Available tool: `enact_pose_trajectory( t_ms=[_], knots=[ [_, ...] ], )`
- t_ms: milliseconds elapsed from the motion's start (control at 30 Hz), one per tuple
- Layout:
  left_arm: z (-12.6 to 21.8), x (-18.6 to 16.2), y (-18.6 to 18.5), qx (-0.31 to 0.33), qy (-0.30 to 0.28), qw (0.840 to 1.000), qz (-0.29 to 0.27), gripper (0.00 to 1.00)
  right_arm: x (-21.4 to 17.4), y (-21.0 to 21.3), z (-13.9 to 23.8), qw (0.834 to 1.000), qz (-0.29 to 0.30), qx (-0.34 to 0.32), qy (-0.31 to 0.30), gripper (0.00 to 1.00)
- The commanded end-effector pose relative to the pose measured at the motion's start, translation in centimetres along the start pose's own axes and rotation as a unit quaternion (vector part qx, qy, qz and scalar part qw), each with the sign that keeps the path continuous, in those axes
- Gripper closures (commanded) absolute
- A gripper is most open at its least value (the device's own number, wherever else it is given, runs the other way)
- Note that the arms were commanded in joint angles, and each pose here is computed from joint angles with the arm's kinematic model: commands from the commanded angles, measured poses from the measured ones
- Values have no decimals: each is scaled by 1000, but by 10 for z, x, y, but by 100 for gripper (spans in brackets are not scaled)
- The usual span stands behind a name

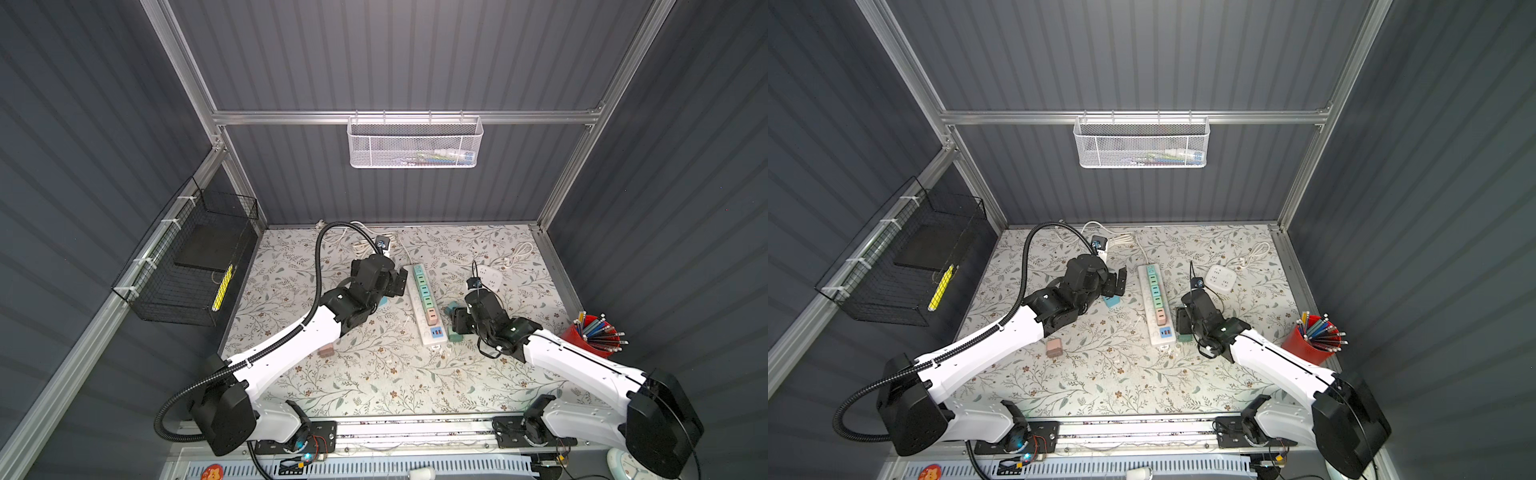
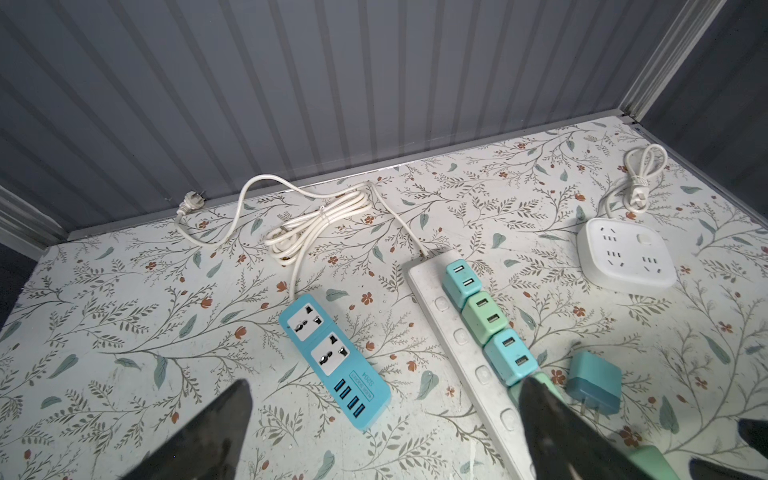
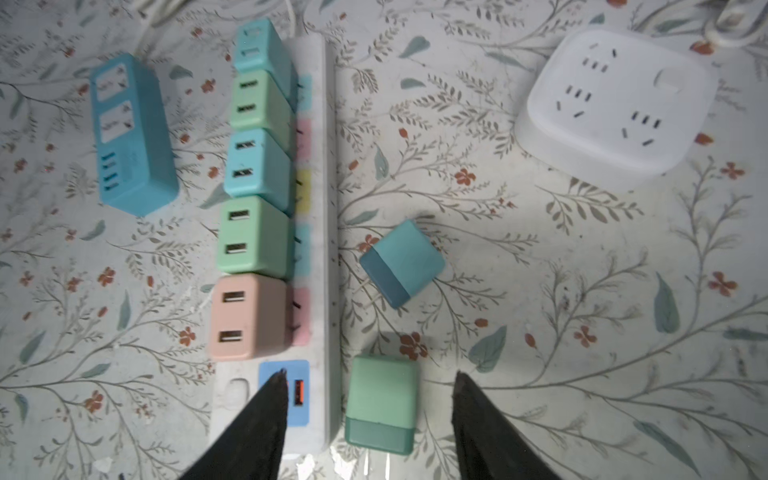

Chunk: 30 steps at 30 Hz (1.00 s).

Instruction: Insert the plug

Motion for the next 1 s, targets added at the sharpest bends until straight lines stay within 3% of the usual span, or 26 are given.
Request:
enact_pose_trajectory(
  t_ms=[0, 700, 867, 967],
  knots=[
    [-3, -1, -10, -26, 10, 1000, 5, 0, -30, -3, -12, 996, 5, 7, 91, 36],
    [-5, -4, -8, -16, 16, 1000, 5, 0, -42, -14, -60, 990, -3, -49, 130, 46],
    [-3, -2, -6, -8, 12, 1000, 2, 0, -35, -12, -53, 992, -8, -51, 116, 61],
    [0, 1, -4, -5, 6, 1000, 3, 0, -23, -9, -36, 995, -8, -52, 87, 63]
  ],
)
Point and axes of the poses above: each gripper's point midway between its finger pads, its own z axis back along the fingers, its own y axis along the line the jaws close on, x = y × z, the point moved 6 cm from there along z, back along the fingers, and after that the axes turned 6 degrees about -z, right-handed, at the moved point
